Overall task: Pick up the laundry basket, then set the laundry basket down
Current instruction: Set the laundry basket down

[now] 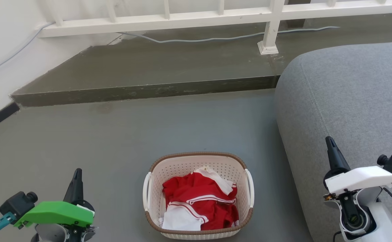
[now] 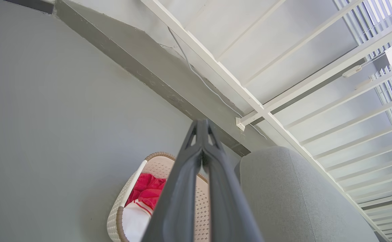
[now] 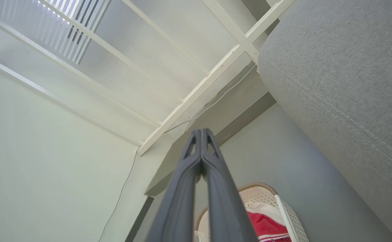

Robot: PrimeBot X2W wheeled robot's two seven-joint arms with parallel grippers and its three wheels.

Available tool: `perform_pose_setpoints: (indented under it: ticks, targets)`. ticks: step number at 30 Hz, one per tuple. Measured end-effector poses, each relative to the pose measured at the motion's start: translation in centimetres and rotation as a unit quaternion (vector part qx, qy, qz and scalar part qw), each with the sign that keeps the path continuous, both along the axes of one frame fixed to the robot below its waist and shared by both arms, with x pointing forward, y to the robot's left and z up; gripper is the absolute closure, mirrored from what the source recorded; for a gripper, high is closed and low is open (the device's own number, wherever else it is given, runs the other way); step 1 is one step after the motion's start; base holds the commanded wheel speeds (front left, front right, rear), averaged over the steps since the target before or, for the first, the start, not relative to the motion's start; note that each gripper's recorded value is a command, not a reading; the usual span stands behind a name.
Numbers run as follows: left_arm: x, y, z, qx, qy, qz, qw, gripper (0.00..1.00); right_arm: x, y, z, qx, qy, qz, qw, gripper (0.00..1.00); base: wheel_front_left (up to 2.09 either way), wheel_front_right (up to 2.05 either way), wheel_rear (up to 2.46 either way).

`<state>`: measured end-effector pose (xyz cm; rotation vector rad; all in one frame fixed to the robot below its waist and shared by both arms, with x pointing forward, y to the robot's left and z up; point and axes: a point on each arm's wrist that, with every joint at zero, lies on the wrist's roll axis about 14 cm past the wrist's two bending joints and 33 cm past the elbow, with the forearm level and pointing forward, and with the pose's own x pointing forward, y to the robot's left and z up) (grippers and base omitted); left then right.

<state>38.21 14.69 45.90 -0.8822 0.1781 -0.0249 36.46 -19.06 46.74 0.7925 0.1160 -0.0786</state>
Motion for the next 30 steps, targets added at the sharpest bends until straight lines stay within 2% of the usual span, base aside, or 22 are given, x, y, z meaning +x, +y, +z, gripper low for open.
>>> perform_pose_setpoints:
  ticks: [15, 30]
  targets:
    - [-0.1, 1.2, 0.1, -0.086, 0.012, 0.025, 0.996, 1.00, 0.3, -0.4, 0.0, 0.102, 0.004, -0.016, 0.995, 1.00, 0.00, 0.00, 0.00]
    - [-0.3, 2.3, 0.5, -0.174, 0.015, 0.046, 0.984, 1.00, 0.6, -0.8, 0.1, 0.201, 0.002, -0.030, 0.979, 1.00, 0.00, 0.00, 0.00]
